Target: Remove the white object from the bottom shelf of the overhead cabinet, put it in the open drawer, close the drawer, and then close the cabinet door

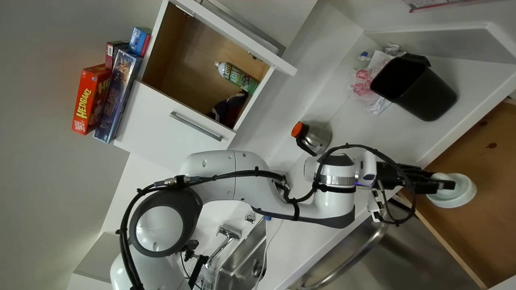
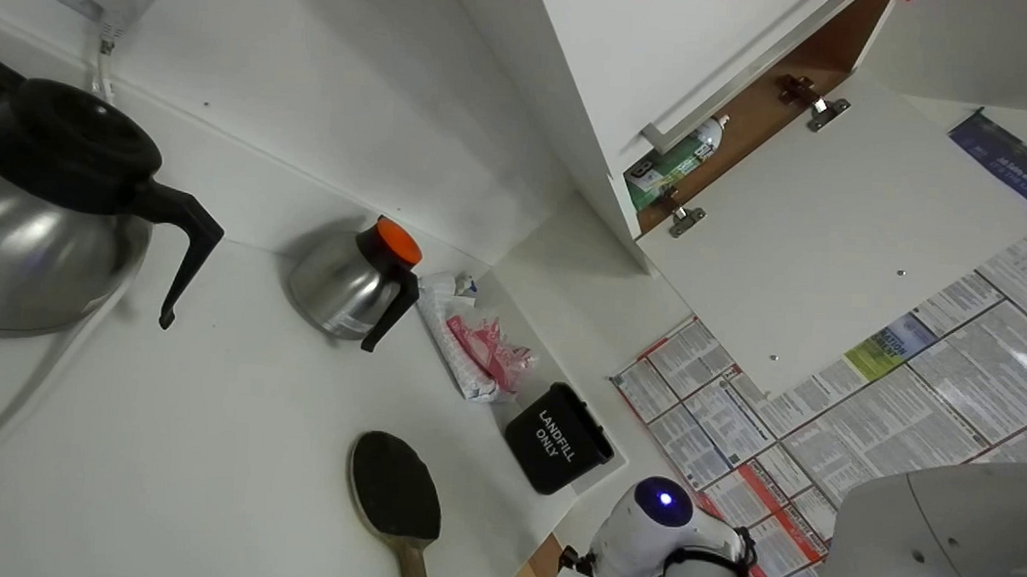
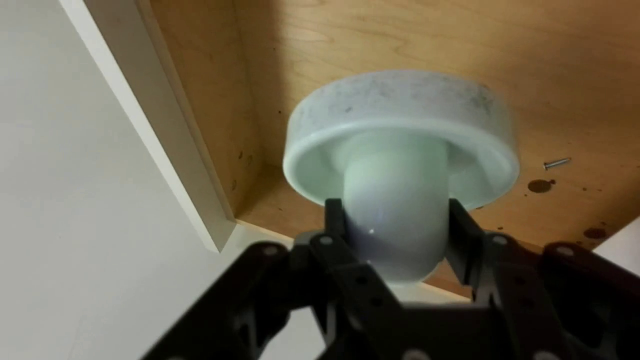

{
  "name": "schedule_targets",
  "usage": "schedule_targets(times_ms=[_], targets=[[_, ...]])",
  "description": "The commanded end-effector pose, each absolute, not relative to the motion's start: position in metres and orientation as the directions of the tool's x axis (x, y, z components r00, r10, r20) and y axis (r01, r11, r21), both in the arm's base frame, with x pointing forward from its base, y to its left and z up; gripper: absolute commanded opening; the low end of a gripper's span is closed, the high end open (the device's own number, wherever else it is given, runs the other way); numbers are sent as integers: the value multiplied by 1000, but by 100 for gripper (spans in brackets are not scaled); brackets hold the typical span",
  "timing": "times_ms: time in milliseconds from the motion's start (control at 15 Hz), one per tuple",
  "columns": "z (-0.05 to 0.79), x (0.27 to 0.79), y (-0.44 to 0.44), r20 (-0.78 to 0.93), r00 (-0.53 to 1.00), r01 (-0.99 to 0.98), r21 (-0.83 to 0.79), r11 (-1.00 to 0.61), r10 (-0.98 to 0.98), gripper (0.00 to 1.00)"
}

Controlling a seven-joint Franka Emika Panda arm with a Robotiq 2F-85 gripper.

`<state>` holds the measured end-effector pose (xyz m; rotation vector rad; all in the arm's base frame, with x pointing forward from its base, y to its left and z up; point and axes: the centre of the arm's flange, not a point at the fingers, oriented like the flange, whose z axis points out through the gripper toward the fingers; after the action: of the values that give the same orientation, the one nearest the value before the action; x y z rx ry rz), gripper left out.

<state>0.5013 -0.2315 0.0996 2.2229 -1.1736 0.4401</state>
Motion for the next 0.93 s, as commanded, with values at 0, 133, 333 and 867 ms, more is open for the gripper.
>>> schedule_targets(times_ms=[0,133,333,867], targets=[[90,512,-237,526,527,-849,361,-385,-668,25],[86,513,-236,516,508,-859,363,-361,-690,25],[81,506,-233,508,502,-863,338,-375,-699,51],[83,513,-233,520,503,-864,335,-377,-691,69]])
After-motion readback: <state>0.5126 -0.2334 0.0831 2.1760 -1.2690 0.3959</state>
